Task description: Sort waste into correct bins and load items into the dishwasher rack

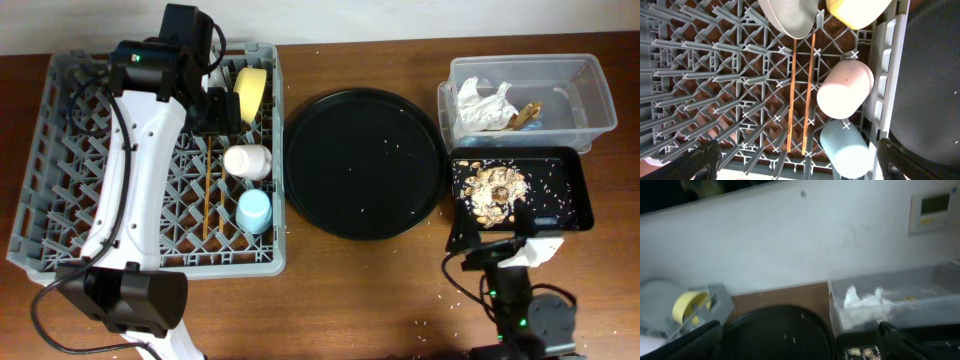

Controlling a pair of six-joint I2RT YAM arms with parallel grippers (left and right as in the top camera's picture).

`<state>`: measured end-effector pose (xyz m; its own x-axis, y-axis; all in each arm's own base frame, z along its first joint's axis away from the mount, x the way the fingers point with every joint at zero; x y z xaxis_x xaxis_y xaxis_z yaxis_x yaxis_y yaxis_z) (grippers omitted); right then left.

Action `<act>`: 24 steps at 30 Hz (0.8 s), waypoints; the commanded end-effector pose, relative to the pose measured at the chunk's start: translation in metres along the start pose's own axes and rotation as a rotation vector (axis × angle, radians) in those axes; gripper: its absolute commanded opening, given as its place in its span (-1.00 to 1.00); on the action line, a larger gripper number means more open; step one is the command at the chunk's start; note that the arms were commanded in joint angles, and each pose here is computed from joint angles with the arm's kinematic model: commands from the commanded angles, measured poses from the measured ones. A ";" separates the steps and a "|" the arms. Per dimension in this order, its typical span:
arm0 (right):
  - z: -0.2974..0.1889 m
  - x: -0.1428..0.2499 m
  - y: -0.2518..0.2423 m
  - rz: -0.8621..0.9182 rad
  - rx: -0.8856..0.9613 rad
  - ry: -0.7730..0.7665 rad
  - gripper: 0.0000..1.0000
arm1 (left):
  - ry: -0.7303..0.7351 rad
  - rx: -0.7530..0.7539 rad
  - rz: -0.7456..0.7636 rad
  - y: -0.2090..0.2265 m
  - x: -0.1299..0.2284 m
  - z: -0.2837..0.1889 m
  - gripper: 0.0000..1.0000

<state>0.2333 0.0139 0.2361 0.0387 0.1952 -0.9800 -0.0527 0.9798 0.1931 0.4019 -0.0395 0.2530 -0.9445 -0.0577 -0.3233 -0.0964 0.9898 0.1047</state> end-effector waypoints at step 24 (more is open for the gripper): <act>-0.002 0.078 -0.015 -0.002 0.021 0.123 0.97 | -0.013 0.009 -0.008 0.000 -0.002 -0.005 0.99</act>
<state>0.2358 0.0143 0.1592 -0.0823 0.1843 -0.9794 -0.0303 0.9818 0.1873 0.4020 -0.0395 0.2530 -0.9444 -0.0578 -0.3236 -0.0963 0.9899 0.1043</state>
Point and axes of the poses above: each gripper's point midway between its finger pads, its own z axis out along the fingers, its own y axis along the line the jaws close on, x = y × z, the point moved 1 cm from there along -z, back along the fingers, and after that the axes turned 1 degree about -z, right-handed, at the moved point
